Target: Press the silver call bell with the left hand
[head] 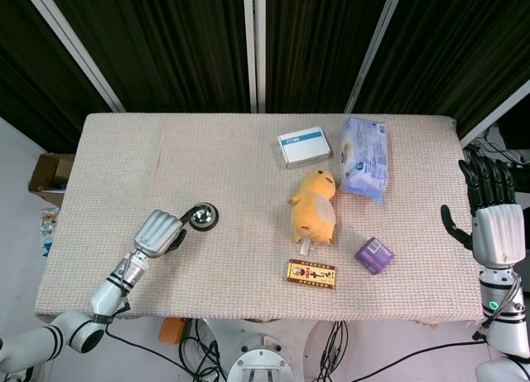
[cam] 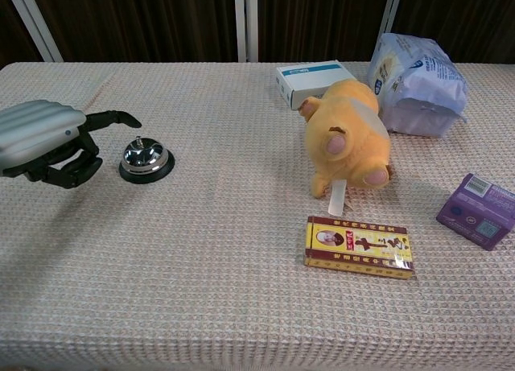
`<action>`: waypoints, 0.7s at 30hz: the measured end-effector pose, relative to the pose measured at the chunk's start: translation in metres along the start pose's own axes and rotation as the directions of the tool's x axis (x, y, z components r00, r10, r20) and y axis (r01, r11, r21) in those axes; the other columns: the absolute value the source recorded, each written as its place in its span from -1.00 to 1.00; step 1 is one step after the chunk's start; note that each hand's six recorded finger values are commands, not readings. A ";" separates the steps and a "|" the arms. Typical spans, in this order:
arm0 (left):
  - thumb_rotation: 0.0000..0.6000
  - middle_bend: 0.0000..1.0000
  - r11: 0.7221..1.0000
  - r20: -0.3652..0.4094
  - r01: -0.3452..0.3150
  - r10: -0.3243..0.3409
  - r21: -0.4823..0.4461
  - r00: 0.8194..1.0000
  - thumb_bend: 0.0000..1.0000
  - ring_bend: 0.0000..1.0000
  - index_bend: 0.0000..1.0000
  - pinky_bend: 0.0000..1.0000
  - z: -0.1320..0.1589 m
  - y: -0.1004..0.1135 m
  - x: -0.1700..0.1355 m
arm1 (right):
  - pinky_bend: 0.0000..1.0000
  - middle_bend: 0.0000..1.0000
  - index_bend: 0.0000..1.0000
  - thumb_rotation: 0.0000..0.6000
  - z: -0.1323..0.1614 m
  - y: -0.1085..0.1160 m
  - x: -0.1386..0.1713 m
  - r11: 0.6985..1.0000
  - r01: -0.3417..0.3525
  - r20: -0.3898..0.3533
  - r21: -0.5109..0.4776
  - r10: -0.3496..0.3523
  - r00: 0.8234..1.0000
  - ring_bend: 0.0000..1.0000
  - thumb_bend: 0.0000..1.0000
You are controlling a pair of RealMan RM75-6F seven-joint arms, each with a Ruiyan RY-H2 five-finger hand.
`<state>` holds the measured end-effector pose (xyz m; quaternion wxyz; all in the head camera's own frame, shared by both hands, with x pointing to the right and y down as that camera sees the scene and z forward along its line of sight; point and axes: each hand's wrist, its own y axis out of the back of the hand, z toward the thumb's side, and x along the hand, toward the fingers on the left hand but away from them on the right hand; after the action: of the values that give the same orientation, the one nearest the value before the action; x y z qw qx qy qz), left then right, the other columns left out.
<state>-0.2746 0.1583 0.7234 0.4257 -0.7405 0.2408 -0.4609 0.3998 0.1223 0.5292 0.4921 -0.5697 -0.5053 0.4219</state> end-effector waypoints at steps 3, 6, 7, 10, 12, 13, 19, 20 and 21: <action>1.00 0.65 1.000 -0.004 0.024 -0.024 0.002 1.000 0.16 0.66 -0.71 0.61 -0.001 -0.005 -0.001 | -1.00 -1.00 -1.00 1.00 0.001 -0.001 0.000 1.000 -0.002 -0.001 0.000 0.002 1.000 -1.00 -0.41; 1.00 0.65 0.998 -0.010 0.056 -0.056 0.002 0.998 0.16 0.66 -0.68 0.61 -0.002 -0.012 -0.002 | -1.00 -1.00 -1.00 1.00 0.000 -0.001 0.000 1.000 -0.006 0.001 0.001 0.006 1.000 -1.00 -0.41; 1.00 0.65 0.998 -0.013 0.066 -0.066 0.001 0.998 0.16 0.66 -0.68 0.61 -0.002 -0.014 -0.003 | -1.00 -1.00 -1.00 1.00 0.000 -0.002 0.000 1.000 -0.008 0.001 0.002 0.008 1.000 -1.00 -0.41; 1.00 0.65 0.997 -0.017 0.082 -0.082 0.000 0.996 0.16 0.66 -0.68 0.61 -0.003 -0.019 -0.003 | -1.00 -1.00 -1.00 1.00 -0.001 -0.001 0.001 1.000 -0.006 0.003 0.005 0.006 1.000 -1.00 -0.41; 1.00 0.65 0.998 -0.015 0.070 -0.070 0.000 0.997 0.16 0.66 -0.68 0.61 -0.002 -0.017 -0.003 | -1.00 -1.00 -1.00 1.00 -0.001 0.000 0.000 1.000 -0.002 0.007 0.003 0.002 1.000 -1.00 -0.41; 1.00 0.65 0.998 -0.014 0.061 -0.061 0.000 0.998 0.16 0.66 -0.68 0.61 -0.002 -0.015 -0.002 | -1.00 -1.00 -1.00 1.00 -0.001 0.001 0.000 1.000 0.000 0.008 0.001 0.000 1.000 -1.00 -0.41; 1.00 0.65 1.000 -0.011 -0.004 0.004 -0.004 1.000 0.16 0.67 -0.68 0.61 -0.001 0.000 -0.001 | -1.00 -1.00 -1.00 1.00 -0.002 -0.001 0.001 1.000 -0.005 0.010 0.001 0.005 1.000 -1.00 -0.41; 1.00 0.65 1.000 -0.011 -0.001 0.001 -0.004 1.000 0.16 0.67 -0.68 0.61 -0.001 -0.001 -0.001 | -1.00 -1.00 -1.00 1.00 -0.002 -0.002 0.001 1.000 -0.006 0.010 0.000 0.006 1.000 -1.00 -0.41; 1.00 0.65 1.000 -0.011 0.005 -0.005 -0.004 1.000 0.17 0.67 -0.68 0.61 -0.001 -0.002 -0.001 | -1.00 -1.00 -1.00 1.00 -0.002 -0.002 0.001 1.000 -0.007 0.010 -0.001 0.007 1.000 -1.00 -0.41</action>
<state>-0.2764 0.1594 0.7245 0.4215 -0.7396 0.2421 -0.4656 0.4016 0.1232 0.5319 0.4880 -0.5696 -0.5059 0.4260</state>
